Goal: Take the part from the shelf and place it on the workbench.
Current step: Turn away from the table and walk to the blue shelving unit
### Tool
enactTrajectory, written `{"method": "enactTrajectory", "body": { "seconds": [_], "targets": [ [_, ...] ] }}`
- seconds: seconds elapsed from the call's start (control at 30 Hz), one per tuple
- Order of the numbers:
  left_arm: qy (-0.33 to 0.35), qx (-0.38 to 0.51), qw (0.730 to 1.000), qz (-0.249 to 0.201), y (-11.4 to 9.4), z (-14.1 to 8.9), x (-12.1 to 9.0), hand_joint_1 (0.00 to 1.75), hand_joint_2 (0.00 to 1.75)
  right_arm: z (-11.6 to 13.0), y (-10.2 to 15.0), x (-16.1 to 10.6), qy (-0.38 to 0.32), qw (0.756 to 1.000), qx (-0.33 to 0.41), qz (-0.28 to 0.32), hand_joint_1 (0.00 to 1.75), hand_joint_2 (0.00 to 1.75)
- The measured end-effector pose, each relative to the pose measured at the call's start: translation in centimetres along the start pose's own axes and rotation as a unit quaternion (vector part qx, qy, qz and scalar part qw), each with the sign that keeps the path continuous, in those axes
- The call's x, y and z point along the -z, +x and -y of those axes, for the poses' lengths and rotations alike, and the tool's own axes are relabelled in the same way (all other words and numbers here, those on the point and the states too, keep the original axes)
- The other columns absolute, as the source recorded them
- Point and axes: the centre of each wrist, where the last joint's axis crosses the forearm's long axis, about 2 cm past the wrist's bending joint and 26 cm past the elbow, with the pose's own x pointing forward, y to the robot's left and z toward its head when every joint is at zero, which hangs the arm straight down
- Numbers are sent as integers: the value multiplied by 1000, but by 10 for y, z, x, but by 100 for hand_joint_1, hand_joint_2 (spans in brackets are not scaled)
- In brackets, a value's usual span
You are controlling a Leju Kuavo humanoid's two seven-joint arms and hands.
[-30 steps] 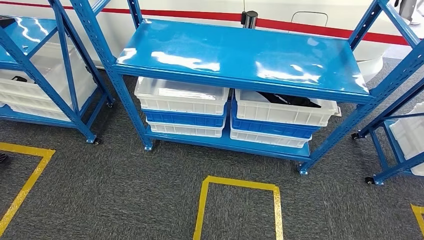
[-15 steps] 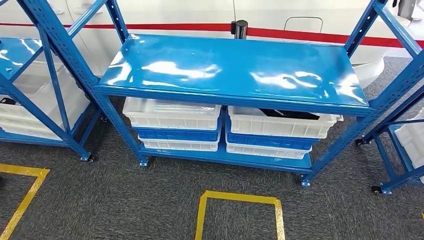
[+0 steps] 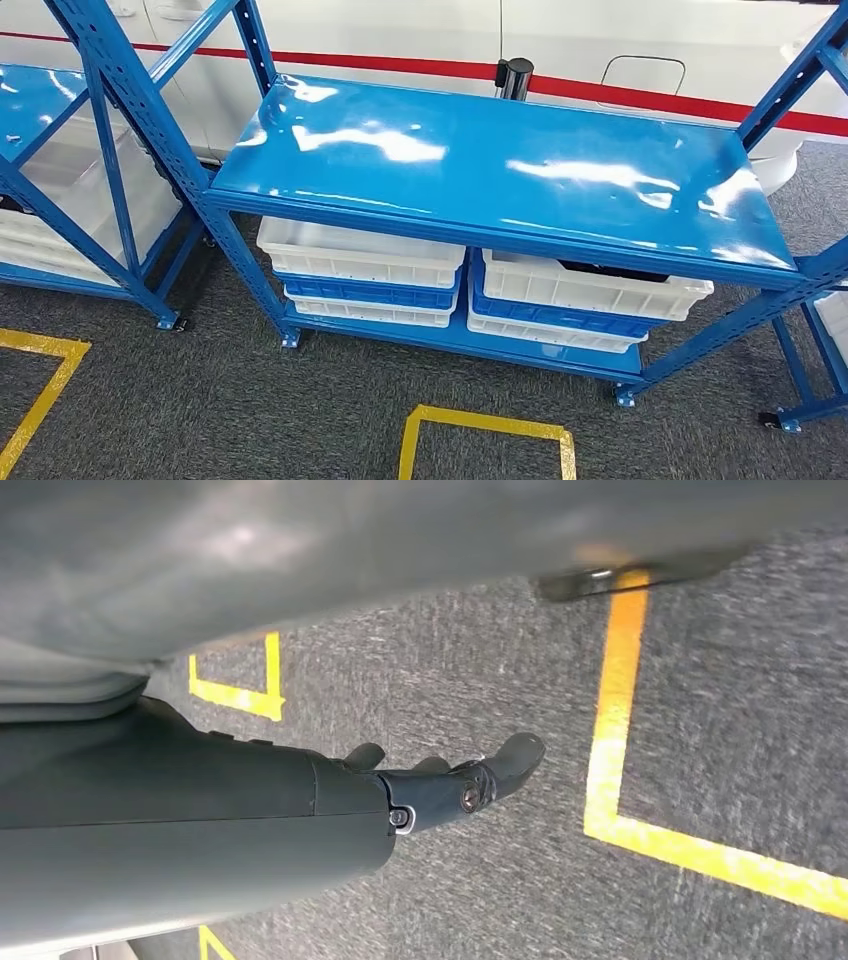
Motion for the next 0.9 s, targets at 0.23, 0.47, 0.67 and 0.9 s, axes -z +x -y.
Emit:
{"method": "enactTrajectory", "body": {
  "seconds": [0.23,0.47,0.67,0.9],
  "targets": [
    [-1,0,1000,2,2,2,0,0,0,1,1,0,-1,1000,0,0,0,0],
    [16,5,1000,-6,2,1,0,0,0,0,1,0,0,1000,2,0,0,0],
    [59,15,996,-58,3,0,0,0,0,0,2,0,-5,1000,9,-3,0,0],
    [74,21,995,-69,4,2,0,0,175,1,2,0,-20,999,22,-13,0,0]
  ]
}}
